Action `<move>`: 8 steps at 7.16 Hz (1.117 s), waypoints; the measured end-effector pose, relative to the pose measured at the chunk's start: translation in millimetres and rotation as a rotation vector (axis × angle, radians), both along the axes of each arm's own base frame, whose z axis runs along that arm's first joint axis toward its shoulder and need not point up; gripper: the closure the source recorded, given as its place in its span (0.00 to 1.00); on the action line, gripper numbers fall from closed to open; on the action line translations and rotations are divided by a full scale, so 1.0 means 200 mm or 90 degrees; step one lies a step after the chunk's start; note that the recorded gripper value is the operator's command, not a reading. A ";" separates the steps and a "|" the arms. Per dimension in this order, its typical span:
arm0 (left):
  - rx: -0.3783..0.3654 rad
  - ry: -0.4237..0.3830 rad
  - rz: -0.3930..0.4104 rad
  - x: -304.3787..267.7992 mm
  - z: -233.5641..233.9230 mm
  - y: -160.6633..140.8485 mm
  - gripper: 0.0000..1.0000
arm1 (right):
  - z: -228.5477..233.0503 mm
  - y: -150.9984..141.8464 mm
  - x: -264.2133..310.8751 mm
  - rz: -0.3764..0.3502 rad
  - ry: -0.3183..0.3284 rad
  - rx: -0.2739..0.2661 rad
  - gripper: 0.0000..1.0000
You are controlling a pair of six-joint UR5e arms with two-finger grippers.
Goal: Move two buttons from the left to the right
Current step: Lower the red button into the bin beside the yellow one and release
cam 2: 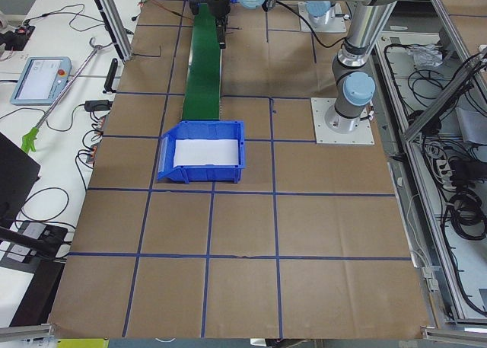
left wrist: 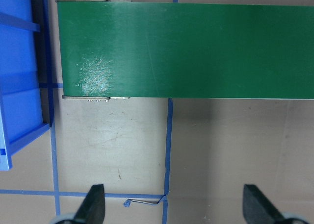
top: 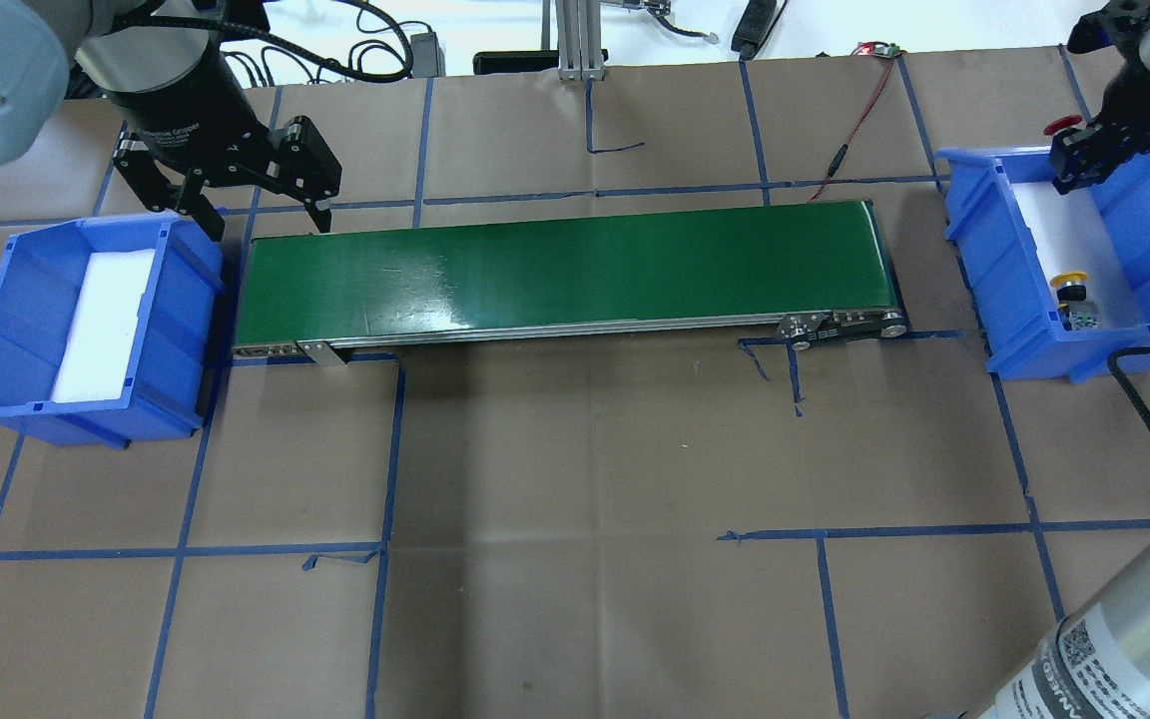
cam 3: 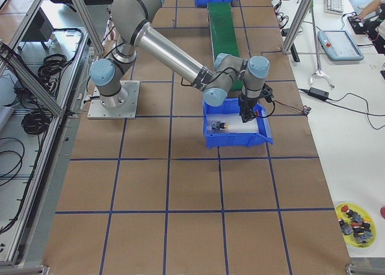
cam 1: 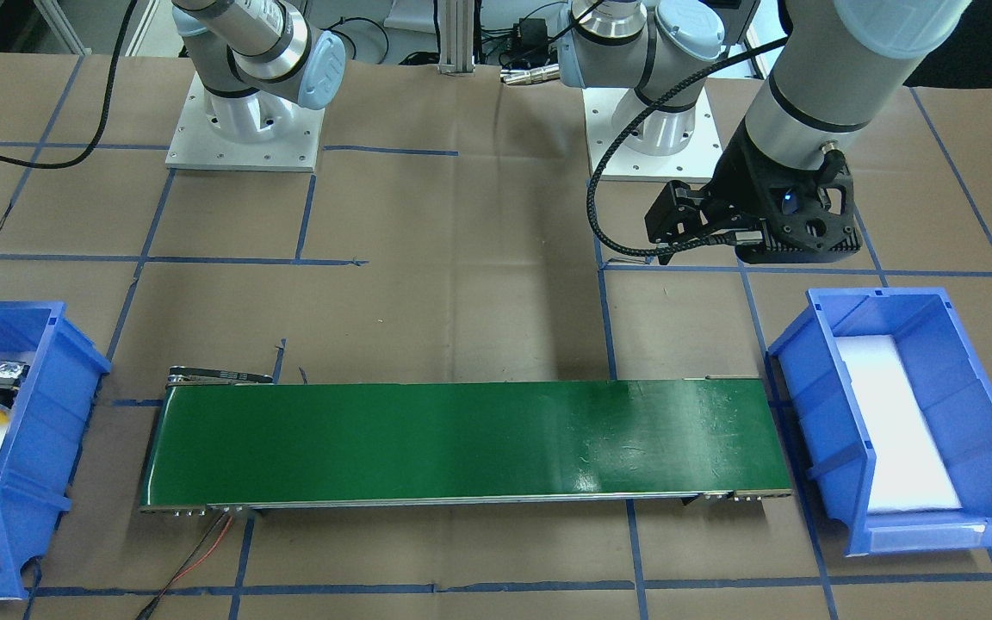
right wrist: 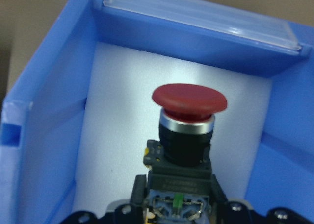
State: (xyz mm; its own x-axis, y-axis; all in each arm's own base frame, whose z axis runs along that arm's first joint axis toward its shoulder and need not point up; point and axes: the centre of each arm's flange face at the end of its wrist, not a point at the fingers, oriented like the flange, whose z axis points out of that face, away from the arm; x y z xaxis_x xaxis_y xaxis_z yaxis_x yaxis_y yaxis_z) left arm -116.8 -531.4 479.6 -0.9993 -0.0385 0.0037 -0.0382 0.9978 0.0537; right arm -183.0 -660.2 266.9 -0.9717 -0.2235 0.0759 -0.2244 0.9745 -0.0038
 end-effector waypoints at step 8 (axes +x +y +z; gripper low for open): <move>0.000 0.000 0.000 0.00 0.00 0.00 0.00 | -0.13 -0.02 -0.03 -0.009 -0.036 0.001 0.01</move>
State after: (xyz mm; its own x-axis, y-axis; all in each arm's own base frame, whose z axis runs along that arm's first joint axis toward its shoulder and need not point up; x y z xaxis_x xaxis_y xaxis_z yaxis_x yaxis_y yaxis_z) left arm -116.8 -531.4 479.4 -0.9993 -0.0380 0.0037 -0.0377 0.9978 0.0542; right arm -189.6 -664.2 239.9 -0.9776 -0.2096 0.0200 -0.2099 0.9776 -0.0153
